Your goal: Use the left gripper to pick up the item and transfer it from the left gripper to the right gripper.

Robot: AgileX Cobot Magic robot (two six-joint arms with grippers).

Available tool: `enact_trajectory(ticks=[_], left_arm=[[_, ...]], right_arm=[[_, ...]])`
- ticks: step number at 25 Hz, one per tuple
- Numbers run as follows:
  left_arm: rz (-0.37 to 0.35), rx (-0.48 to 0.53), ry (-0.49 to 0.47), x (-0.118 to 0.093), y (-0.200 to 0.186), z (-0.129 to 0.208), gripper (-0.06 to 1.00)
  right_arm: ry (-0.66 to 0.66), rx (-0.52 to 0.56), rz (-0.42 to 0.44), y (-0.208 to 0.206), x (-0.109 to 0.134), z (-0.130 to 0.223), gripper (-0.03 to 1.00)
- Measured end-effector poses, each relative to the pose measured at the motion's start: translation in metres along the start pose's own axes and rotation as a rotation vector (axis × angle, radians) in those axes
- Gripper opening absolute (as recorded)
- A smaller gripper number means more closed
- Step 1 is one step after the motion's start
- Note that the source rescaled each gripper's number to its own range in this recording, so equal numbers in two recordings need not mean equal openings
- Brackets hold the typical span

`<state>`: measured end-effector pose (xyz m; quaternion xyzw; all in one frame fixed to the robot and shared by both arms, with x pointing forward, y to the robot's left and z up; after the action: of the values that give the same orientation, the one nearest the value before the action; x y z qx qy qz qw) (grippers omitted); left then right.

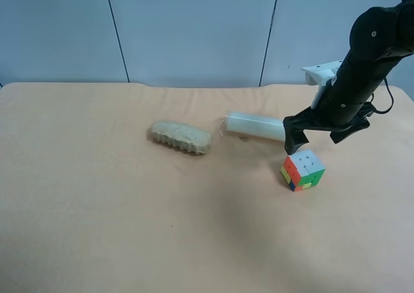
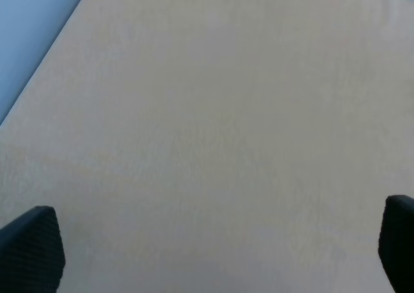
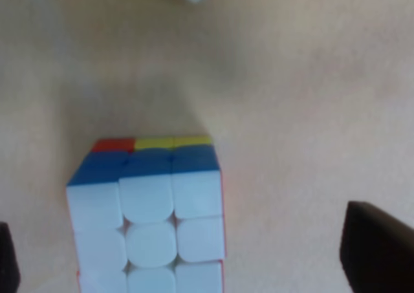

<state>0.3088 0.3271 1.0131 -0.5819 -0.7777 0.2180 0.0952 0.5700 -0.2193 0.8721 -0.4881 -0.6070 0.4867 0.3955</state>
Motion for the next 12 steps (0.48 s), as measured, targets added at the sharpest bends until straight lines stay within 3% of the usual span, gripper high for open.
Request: enact_trajectory(ticks=[4, 12], left_arm=[[0.000, 0.000, 0.000, 0.000, 0.000, 0.000, 1.00], [0.000, 0.000, 0.000, 0.000, 0.000, 0.000, 1.00]], right_arm=[[0.000, 0.021, 0.000, -0.024, 0.000, 0.000, 0.99], [0.000, 0.002, 0.000, -0.113, 0.000, 0.006, 0.99]])
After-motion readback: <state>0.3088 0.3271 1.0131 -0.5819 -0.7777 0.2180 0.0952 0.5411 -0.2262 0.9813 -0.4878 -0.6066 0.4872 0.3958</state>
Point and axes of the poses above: a point on each arm's last joint axis where the gripper is mounted, y pointing out along that axis toward the gripper, x along the wrist's bending axis when the last joint is at zero, z = x × y, the point moved 9 cm from there along y, pointing out along that axis toward the gripper, and after that the axes turned 3 degrees about -y, right-handed, at the moved point
